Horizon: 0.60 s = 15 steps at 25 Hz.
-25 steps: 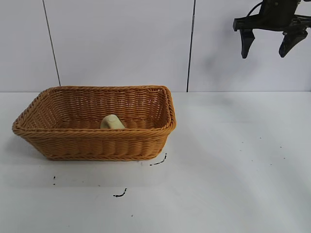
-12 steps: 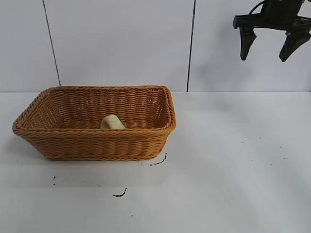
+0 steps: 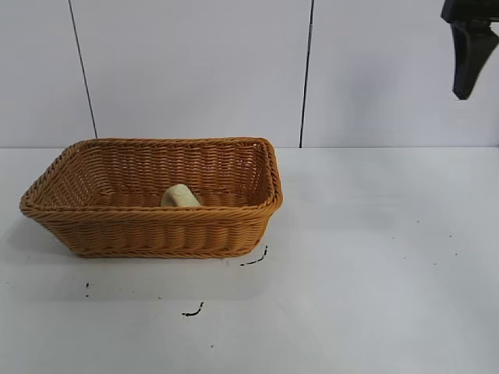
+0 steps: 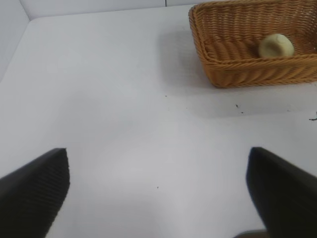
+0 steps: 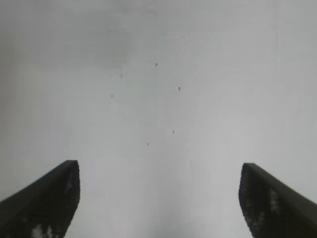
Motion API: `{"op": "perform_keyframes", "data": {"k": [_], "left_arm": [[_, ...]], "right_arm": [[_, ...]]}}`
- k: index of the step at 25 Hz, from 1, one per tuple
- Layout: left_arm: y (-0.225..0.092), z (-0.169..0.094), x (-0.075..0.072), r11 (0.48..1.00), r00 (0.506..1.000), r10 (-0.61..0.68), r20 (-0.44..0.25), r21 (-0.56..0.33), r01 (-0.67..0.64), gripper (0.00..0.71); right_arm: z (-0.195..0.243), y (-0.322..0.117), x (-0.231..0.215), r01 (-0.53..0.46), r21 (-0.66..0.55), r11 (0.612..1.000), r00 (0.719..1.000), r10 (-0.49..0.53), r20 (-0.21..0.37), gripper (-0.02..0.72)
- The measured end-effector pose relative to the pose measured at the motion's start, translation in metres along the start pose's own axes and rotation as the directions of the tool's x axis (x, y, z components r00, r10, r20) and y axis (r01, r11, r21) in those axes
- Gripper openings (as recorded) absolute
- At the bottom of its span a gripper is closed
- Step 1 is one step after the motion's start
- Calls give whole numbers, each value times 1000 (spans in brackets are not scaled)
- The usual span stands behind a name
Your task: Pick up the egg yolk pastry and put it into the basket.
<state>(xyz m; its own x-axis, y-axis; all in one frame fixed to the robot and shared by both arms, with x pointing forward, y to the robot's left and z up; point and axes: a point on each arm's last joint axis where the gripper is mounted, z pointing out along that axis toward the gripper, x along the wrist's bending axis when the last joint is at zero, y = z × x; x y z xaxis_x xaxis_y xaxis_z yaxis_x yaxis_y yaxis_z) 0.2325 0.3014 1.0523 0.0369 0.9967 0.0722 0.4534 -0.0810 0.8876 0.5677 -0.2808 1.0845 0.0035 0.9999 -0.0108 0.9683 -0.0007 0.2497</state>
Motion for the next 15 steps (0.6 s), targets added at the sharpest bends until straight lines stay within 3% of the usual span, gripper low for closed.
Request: {"op": "perform_keyframes", "data": {"k": [9, 15], "left_arm": [[0, 0, 0, 1000, 1000, 0, 0, 0, 0, 697], [0, 0, 0, 1000, 1000, 0, 0, 0, 0, 697]], "right_arm": [[-15, -124, -4, -13, 54, 998, 999, 15, -35, 626], [-13, -197, -9, -19, -122, 992, 999, 14, -48, 626]]}}
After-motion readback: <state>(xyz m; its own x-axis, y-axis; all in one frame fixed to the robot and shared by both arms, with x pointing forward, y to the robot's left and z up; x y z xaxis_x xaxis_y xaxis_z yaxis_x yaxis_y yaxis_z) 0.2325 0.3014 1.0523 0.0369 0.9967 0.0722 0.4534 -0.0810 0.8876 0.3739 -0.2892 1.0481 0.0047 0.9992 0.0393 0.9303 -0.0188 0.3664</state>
